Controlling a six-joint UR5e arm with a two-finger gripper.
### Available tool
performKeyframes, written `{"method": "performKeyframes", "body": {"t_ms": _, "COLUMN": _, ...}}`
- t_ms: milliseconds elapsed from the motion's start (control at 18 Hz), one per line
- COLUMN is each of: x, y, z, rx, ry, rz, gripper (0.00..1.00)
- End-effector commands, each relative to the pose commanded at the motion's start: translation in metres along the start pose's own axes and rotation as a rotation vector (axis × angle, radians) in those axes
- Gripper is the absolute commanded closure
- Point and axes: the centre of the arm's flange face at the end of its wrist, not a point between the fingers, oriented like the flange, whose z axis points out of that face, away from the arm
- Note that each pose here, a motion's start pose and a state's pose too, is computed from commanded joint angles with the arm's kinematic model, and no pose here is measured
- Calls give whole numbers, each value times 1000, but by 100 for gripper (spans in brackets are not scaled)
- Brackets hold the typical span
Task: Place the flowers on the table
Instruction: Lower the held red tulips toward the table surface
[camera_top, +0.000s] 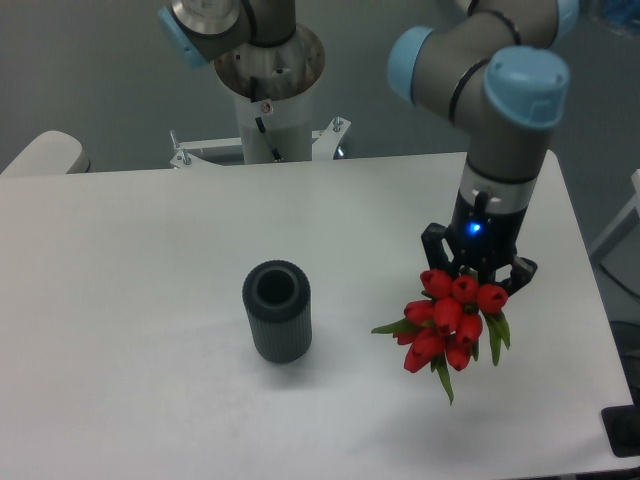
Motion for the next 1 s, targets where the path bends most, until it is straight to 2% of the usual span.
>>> {"method": "performKeyframes", "body": {"t_ms": 222, "x": 10, "y": 2, "z": 39, "rx": -58, "ry": -18, "rz": -12, "gripper": 59}}
{"method": "performKeyframes", "body": {"t_ms": 444, "x": 11, "y": 6, "z": 73, "rx": -90, "ry": 10, "rz": -67, "gripper": 58}}
{"method": "performKeyframes", "body": {"t_ms": 722, "x": 18, "y": 2, "z": 83, "rx": -200, "ry": -35, "rz": -37, "gripper": 58}}
{"method": "performKeyframes", "body": {"t_ms": 1000, "x": 26, "y": 1, "z": 96, "rx": -238, "ry": -39, "rz": -19, "gripper": 58}}
